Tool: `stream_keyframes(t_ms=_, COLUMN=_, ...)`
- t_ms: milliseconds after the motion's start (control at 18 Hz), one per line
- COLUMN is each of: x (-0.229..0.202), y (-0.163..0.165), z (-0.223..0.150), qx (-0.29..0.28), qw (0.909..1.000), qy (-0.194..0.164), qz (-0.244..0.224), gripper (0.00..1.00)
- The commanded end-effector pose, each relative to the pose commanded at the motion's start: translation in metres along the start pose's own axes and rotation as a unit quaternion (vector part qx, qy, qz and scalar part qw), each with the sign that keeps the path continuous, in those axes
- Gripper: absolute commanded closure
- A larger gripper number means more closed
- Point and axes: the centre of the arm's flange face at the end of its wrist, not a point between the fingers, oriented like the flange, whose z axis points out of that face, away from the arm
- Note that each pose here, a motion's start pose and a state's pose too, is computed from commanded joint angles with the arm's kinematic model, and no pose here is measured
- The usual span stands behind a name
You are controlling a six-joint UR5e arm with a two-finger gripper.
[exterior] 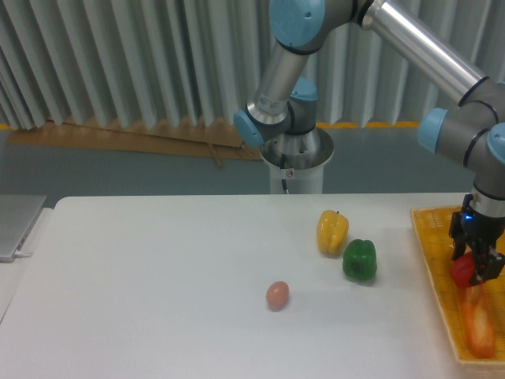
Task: Place the red peppers in a basket
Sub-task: 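Lower the red pepper into the basket and open the gripper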
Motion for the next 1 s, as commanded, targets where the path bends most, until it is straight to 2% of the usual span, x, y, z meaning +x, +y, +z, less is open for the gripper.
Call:
stream_keyframes(t_ms=389, x=0.0, y=0.002, z=-0.005, qx=0.008, qw=0.9999, qy=-0.01, qz=-0.002, gripper=0.0)
stream_keyframes(t_ms=556, x=-0.001, y=-0.004, z=-0.019, qx=0.0, qw=0.9999, qy=-0.015, qz=0.006, gripper=0.0)
stream_keyframes(t_ms=778, x=0.001, y=-0.052, z=-0.046, qx=-0.006, qw=0.9997, qy=-0.008, qz=0.024, gripper=0.0)
stream_keyframes(t_ms=1000, x=0.005, y=-0.097, z=-0.057, qx=0.004, qw=1.0, qy=0.003, qz=-0.005, gripper=0.0)
